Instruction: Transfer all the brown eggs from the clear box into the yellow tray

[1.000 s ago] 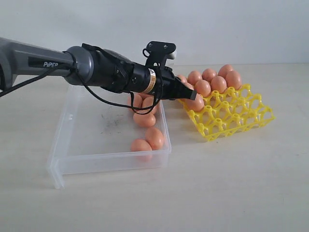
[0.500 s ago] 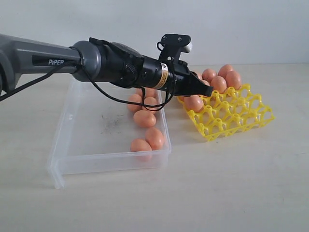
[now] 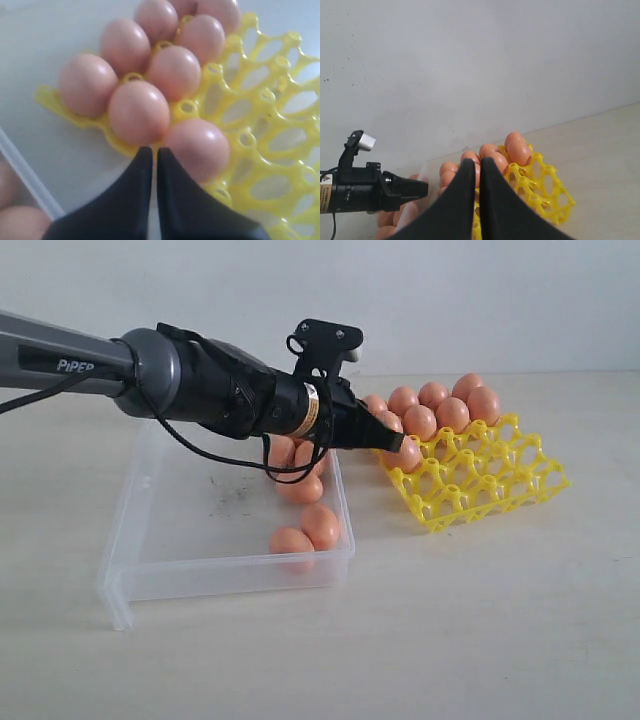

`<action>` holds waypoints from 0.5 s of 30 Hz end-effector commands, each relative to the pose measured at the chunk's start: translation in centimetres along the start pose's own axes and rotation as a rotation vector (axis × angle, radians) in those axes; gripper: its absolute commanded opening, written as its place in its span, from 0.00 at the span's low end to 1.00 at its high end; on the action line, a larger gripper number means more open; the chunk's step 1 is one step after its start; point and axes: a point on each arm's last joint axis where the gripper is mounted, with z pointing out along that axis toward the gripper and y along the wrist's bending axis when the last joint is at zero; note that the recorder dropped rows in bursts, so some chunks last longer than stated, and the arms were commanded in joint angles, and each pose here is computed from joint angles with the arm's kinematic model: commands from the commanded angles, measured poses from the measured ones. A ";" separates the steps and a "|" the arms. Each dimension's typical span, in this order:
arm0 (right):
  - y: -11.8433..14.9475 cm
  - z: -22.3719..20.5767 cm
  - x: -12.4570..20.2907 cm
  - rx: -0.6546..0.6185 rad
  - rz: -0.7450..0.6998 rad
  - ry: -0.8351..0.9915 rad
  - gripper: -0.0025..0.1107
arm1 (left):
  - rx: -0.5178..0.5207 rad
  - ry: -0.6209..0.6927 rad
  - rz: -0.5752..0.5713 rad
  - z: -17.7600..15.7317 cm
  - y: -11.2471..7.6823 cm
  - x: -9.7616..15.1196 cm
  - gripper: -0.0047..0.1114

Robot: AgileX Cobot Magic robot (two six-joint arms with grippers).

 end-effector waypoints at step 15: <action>-0.1 0.0 0.1 0.002 -0.006 0.005 0.02 | 0.030 -0.055 0.316 -6.5 -1.7 -2.0 0.07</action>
